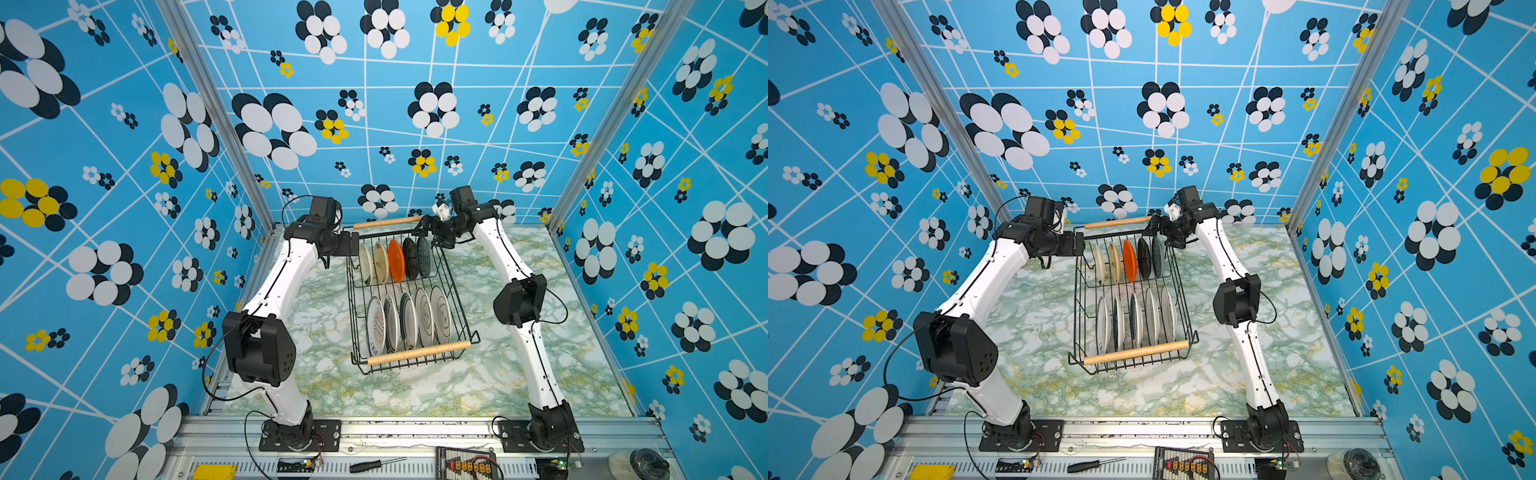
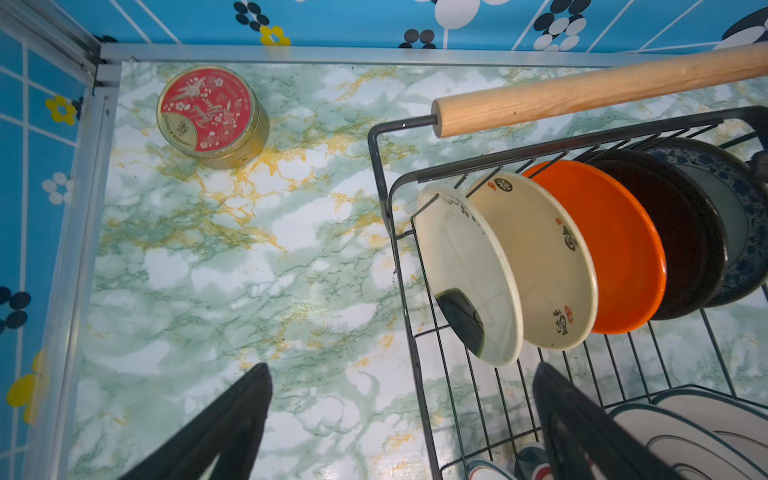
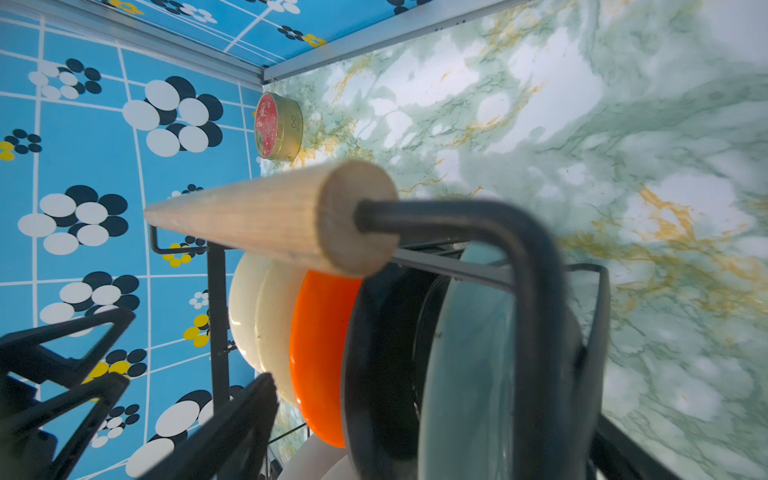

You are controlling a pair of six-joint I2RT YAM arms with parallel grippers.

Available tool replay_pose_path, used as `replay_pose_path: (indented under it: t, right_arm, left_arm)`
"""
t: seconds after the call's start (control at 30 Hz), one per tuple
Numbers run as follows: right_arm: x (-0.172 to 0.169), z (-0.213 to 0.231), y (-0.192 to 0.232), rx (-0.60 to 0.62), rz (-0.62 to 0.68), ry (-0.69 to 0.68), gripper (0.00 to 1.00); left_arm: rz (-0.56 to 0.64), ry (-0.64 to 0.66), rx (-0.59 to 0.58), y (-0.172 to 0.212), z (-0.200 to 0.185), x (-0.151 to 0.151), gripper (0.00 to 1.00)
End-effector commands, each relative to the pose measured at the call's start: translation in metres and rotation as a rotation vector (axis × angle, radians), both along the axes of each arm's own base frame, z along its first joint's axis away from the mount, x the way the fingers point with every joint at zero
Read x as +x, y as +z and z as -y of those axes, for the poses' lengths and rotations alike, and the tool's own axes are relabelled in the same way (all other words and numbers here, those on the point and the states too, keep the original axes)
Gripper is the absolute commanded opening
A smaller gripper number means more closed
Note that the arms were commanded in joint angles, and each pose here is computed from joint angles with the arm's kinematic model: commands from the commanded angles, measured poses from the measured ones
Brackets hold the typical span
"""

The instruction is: Unload the plates from the dish rack

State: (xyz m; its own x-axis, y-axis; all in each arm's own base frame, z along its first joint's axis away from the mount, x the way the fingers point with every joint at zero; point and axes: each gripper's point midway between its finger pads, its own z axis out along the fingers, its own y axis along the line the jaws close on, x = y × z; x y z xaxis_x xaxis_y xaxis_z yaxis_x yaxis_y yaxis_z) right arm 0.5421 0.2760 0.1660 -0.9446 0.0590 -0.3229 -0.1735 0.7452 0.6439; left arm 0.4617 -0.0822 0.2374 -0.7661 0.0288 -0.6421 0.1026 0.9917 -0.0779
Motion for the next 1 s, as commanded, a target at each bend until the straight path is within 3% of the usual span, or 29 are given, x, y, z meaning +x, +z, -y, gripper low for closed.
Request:
replay_pose_path:
  t: [0.0, 0.2, 0.67, 0.97]
  right_arm:
    - [-0.004, 0.004, 0.025, -0.047, 0.067, -0.008, 0.99]
    - [-0.012, 0.027, 0.038, -0.159, 0.092, -0.052, 0.99]
    - [-0.047, 0.077, 0.035, -0.28, 0.042, -0.123, 0.99]
    - [-0.108, 0.101, 0.058, -0.275, 0.068, -0.155, 0.99]
  left_arm:
    - [0.149, -0.099, 0.09, 0.025, 0.003, 0.028, 1.0]
    - [0.18, -0.226, 0.087, 0.032, 0.023, 0.052, 0.97]
    - [0.091, -0.395, 0.072, -0.013, 0.05, 0.084, 0.9]
    - [0.05, -0.421, 0.08, -0.03, 0.057, 0.096, 0.83]
